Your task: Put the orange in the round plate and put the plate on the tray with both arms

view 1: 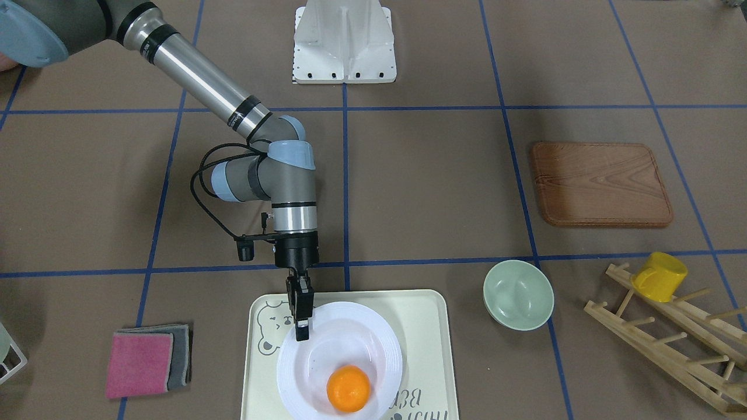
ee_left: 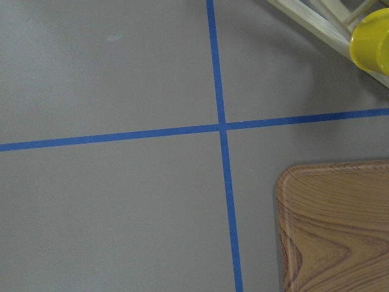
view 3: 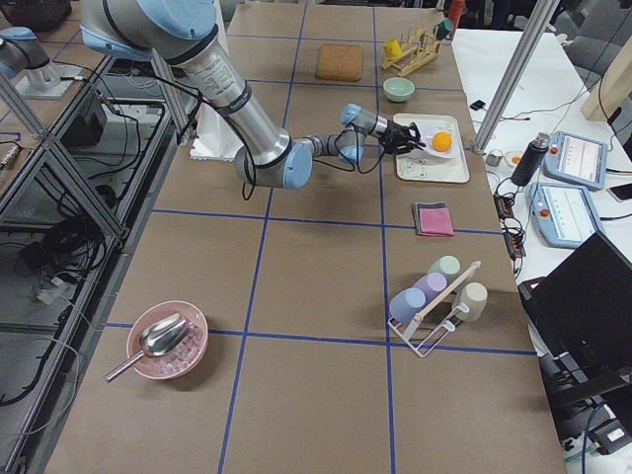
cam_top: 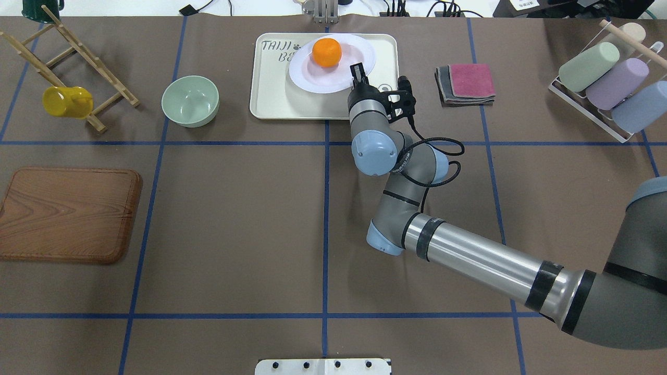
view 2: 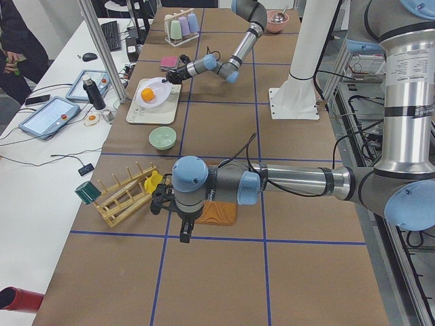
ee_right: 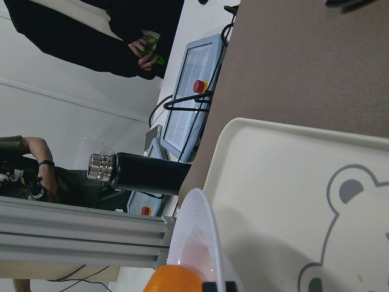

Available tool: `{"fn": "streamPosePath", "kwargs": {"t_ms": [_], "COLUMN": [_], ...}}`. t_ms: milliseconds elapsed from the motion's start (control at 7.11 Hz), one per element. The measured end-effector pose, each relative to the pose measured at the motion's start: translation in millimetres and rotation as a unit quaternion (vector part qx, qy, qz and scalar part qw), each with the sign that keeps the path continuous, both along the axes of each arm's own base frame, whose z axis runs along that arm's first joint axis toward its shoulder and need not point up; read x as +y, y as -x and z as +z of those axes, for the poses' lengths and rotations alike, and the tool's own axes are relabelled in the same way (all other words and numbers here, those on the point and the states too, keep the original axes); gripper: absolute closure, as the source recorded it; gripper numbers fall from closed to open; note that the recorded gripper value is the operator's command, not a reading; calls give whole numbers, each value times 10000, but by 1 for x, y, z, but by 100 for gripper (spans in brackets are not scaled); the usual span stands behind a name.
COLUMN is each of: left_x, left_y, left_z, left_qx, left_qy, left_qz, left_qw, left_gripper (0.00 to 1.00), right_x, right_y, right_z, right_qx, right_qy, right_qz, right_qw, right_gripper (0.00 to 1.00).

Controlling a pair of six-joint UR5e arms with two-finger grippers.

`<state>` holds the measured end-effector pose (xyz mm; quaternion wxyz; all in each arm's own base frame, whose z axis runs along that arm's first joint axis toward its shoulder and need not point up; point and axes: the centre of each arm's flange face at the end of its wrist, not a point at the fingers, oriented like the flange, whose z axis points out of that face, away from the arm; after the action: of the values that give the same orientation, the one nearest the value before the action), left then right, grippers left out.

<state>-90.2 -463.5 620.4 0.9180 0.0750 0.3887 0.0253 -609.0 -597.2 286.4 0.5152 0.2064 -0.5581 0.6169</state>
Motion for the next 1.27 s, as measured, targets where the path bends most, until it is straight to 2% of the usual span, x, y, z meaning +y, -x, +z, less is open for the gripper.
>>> {"fn": "streamPosePath", "kwargs": {"t_ms": [141, 281, 422, 563, 704, 844, 1126, 1267], "left_x": [0, 0, 2, 6, 8, 10, 15, 27], "left_y": [0, 0, 0, -1, -1, -1, -2, -3], "left_z": [-1, -2, 0, 3, 5, 5, 3, 5], "left_qx": [-3, -3, -2, 3, 7, 17, 93, 125], "left_qy": [-10, -13, -3, 9, 11, 25, 56, 70], "left_qz": [0, 1, 8, 20, 33, 36, 25, 30], "left_qw": [10000, 10000, 10000, 10000, 10000, 10000, 9999, 9999], "left_gripper": [1, 1, 1, 1, 1, 1, 1, 1], "right_x": [11, 34, 51, 53, 43, 27, 3, -5], "right_y": [-5, -24, -49, -71, -99, -141, -270, -339], "right_z": [-8, -6, 7, 21, 30, 36, 58, 75], "right_qx": [273, 911, 1638, 2406, 3195, 3723, 4123, 4193], "right_qy": [-147, -505, -813, -927, -919, -871, -1012, -1136], "right_qz": [-408, -1136, -1861, -2529, -3188, -3832, -4995, -5420], "right_qw": [9987, 9881, 9654, 9325, 8876, 8408, 7552, 7193], "right_gripper": [0, 0, 0, 0, 0, 0, 0, 0]}}
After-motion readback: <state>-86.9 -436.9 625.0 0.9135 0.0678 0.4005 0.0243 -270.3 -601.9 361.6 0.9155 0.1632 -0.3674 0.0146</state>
